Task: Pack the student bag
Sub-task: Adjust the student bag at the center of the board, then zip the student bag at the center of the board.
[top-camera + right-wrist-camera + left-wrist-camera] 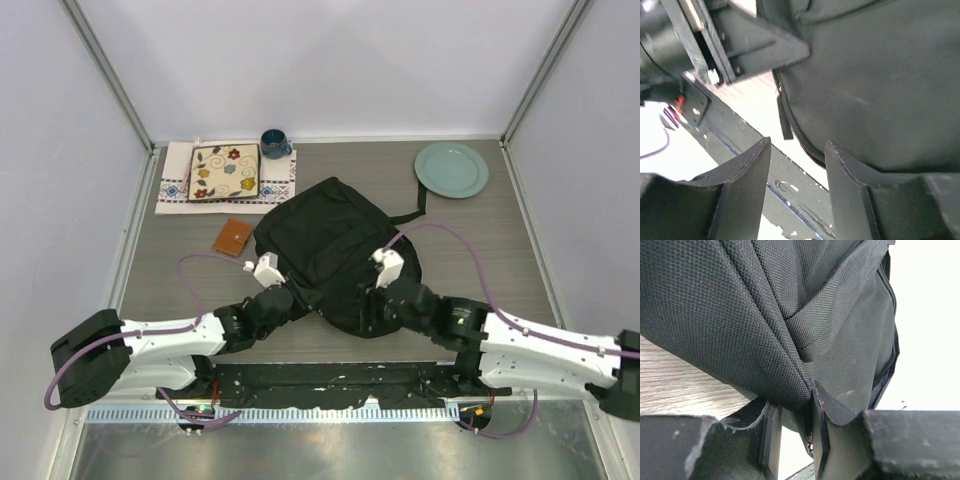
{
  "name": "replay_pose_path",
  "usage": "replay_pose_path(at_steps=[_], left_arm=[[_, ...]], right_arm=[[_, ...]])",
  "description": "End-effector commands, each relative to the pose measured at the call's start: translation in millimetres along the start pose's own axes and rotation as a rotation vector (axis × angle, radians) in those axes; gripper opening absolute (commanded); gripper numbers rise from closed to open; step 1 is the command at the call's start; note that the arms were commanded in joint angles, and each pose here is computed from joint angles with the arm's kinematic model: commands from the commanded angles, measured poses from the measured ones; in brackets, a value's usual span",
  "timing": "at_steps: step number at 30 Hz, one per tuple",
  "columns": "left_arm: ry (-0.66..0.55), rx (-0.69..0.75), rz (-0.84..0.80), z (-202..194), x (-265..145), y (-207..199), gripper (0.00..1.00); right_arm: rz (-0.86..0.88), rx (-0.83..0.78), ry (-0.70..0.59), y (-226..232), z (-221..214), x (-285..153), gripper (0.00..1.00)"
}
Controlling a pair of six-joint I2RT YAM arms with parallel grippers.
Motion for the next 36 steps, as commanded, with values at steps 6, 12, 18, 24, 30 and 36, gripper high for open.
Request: replay_pose_path(at_steps=[6,12,18,24,30,36], left_arm=[[-0.068,0.010,-0.037,21.1,-5.4,-20.9,0.30],[-0.079,0.002,-0.043,24.6,-10.6,-19.4,0.30],[-0.081,0.003,-0.036,24.9,-11.3,-17.5,0.31],[-0.066,0.008,-0.034,22.1,-8.1,-20.1,0.31],[-0.051,0.008,-0.041,19.6,-5.6,-24.4,0.31],[-0.046,0.010,-0.051,19.6,-6.0,-27.5,0.31]], right_arm=[[-0.111,-0.232,-0.097,41.7,-13.7,32.8,0.47],[-0.089,-0.248,-0.092,50.3,-19.0,41.3,0.46],[-0.083,-0.256,-0.072,53.8,-23.8,42.1,0.43],[-0.062,-0.240,-0.080,61.1,-25.4,35.0,0.43],[-0.095,-0.265,-0.058,57.1,-33.2,36.4,0.42],[-0.140,-0.296,-0.066,53.5,-34.1,42.7,0.41]])
Point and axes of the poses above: each gripper's point midway between its finger pads, its own x axis out along the fingers, its own y axis along the line the jaws close on, z = x × y, the point moved 2 cm from there along -x, back along the fingers, and after that the axes turned 7 degrees about x, right-handed, at the moved point
